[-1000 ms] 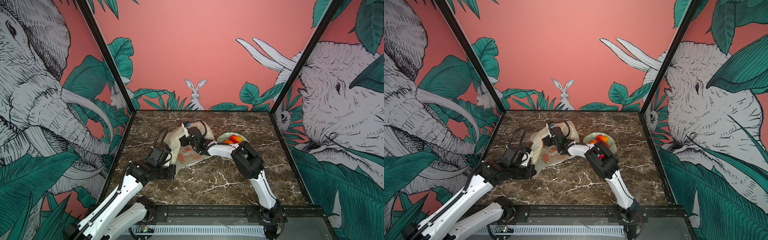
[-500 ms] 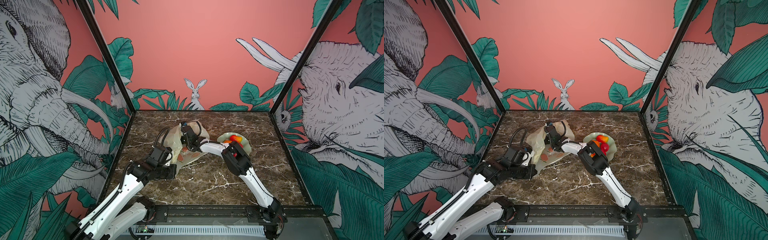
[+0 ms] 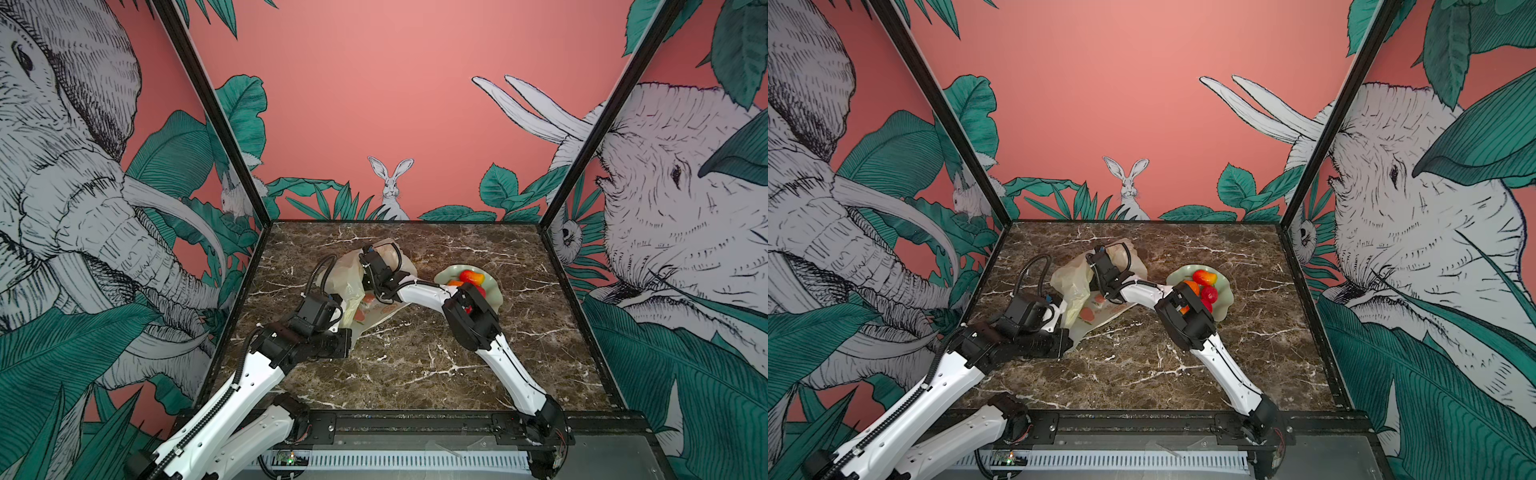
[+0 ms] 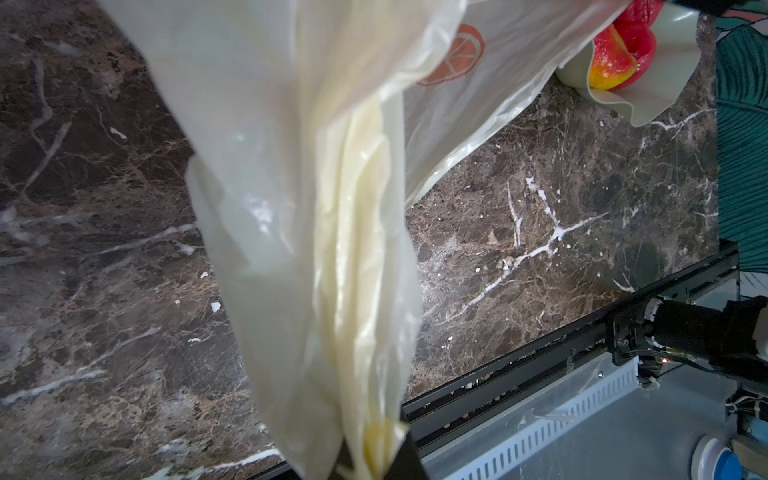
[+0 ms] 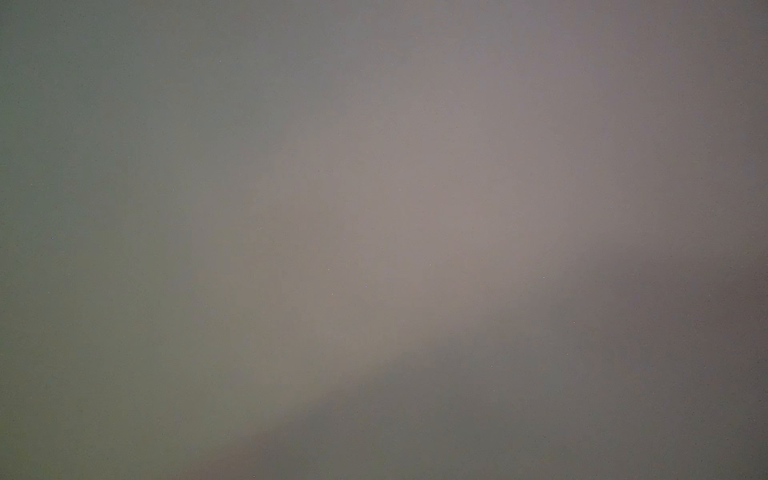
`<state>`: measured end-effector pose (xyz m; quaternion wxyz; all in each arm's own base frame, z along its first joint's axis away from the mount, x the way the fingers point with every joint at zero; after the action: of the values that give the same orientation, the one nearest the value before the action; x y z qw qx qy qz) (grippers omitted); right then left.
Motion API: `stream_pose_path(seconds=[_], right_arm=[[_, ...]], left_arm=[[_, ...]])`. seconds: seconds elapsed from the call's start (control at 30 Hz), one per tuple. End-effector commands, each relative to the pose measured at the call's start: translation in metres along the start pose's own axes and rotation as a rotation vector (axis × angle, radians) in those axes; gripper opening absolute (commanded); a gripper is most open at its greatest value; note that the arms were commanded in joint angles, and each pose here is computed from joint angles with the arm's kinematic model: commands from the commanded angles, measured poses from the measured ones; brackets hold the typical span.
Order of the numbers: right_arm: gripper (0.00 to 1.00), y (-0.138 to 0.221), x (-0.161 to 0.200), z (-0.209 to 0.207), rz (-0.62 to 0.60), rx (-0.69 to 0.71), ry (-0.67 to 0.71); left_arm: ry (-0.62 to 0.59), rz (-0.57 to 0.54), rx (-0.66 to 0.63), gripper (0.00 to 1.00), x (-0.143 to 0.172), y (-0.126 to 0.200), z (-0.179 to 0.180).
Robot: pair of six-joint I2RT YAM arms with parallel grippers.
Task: Take fruits out of the plastic bag
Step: Take out the fake fruit from the plastic bag.
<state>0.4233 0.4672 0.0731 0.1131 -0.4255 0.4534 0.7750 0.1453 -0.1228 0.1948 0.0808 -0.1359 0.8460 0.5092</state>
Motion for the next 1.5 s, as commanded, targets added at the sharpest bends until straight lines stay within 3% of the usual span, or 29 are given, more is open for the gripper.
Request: stream_pose_path(seconds=[0.0, 0.17, 0.3, 0.43, 0.57, 0.83, 1.1, 1.33, 1.47], right_arm=[[0.40, 0.004, -0.010, 0.004, -0.060, -0.047, 0.003], [0.59, -0.001, -0.015, 0.014, -0.123, -0.182, -0.030], [0.74, -0.007, -0.013, 0.007, -0.119, -0.139, -0.127], [0.80, -0.016, -0.009, -0.002, -0.089, -0.031, -0.177], [0.85, -0.027, -0.009, -0.001, -0.087, -0.011, -0.216], [0.90, -0.044, -0.013, 0.018, -0.090, 0.047, -0.133], [0.87, -0.048, 0.002, 0.010, 0.002, 0.128, -0.069], [0.61, -0.028, -0.008, -0.006, 0.037, 0.187, -0.026], [0.54, -0.016, -0.016, -0.021, 0.024, 0.208, -0.029]], left_arm=[[-0.001, 0.020, -0.036, 0.00, 0.007, -0.003, 0.009], [-0.007, 0.021, -0.016, 0.00, 0.005, -0.005, 0.005], [-0.009, 0.038, 0.015, 0.00, 0.004, -0.009, -0.001], [-0.027, 0.070, 0.068, 0.00, 0.005, -0.011, -0.008], [-0.062, 0.078, 0.088, 0.00, 0.001, -0.005, -0.016], [-0.103, 0.122, 0.072, 0.00, -0.003, -0.003, -0.023], [-0.093, 0.082, 0.093, 0.00, -0.005, 0.001, -0.024], [-0.093, 0.042, 0.077, 0.00, -0.007, 0.007, -0.022], [-0.094, 0.018, 0.070, 0.00, -0.008, 0.012, -0.021]])
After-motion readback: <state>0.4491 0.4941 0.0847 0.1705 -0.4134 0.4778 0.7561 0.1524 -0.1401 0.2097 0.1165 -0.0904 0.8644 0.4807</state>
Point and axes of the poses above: each gripper's point midway between its finger pads, its own y axis back along the fingers, its own z axis along the line the jaws close on, x = y × z, the point moved 5 cm from there along y, back along the fingers, and after that the axes turned 13 degrees about y, right-handed, at the moved point
